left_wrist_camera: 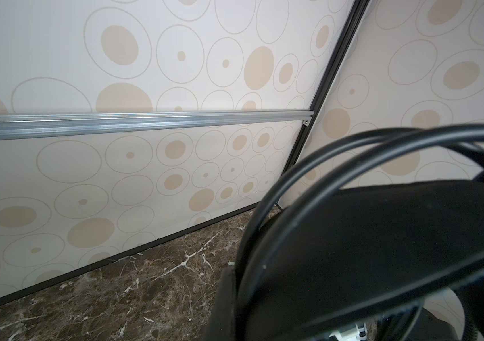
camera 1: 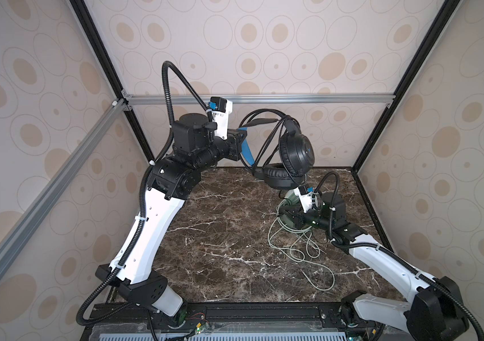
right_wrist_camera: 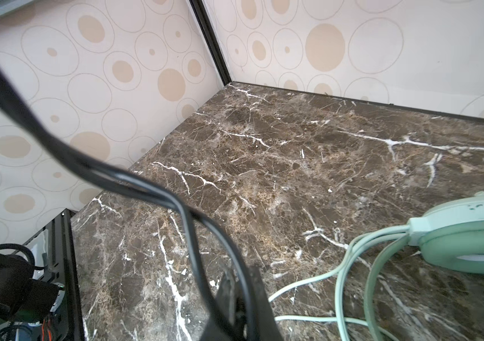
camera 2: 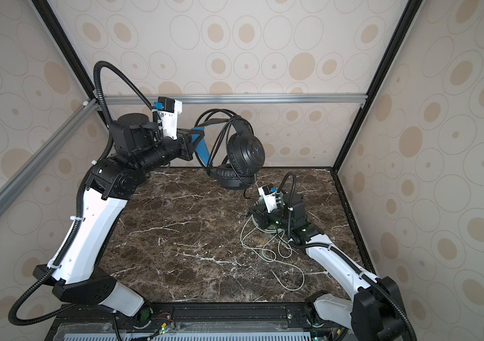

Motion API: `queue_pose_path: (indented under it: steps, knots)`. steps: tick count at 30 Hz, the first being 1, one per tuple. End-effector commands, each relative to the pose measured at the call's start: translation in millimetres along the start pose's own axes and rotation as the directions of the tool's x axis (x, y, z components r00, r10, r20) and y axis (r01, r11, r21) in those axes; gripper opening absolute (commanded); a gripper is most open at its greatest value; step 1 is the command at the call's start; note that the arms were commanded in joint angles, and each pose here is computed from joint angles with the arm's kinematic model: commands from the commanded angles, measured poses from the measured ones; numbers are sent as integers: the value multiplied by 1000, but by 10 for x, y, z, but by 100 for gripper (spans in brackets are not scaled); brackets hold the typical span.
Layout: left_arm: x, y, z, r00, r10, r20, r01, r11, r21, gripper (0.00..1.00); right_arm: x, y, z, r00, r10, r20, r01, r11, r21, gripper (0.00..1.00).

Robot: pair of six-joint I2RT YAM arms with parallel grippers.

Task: Wrap the headphones
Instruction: 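Grasp the black cable with the right gripper and lift it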

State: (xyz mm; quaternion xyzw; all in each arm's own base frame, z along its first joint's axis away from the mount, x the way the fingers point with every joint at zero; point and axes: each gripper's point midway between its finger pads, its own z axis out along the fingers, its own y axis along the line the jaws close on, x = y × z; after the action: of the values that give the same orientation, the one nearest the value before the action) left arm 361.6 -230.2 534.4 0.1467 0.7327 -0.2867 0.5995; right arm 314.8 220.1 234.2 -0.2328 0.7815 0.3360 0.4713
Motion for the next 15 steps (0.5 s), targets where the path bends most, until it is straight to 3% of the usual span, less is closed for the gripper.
queue_pose_path:
  steps: [1, 4, 9, 15]
  knots:
    - [-433, -99, -300, 988, -38, 149, 33, 999, 39, 0, -174, -65, -109, 999, -53, 3, 53, 996, 74, 1]
    - [-355, -74, -282, 990, -38, 137, 33, 999, 38, 0, -259, -215, -186, 996, -65, -53, 73, 986, 152, 0]
    - [-189, -50, -252, 995, -20, 95, 16, 999, 40, 0, -613, -406, -332, 995, -86, -51, 96, 965, 246, 0]
    - [172, -56, -200, 1000, -15, 2, 15, 997, 78, 0, -1091, -608, -431, 987, -138, -85, 160, 911, 379, 0]
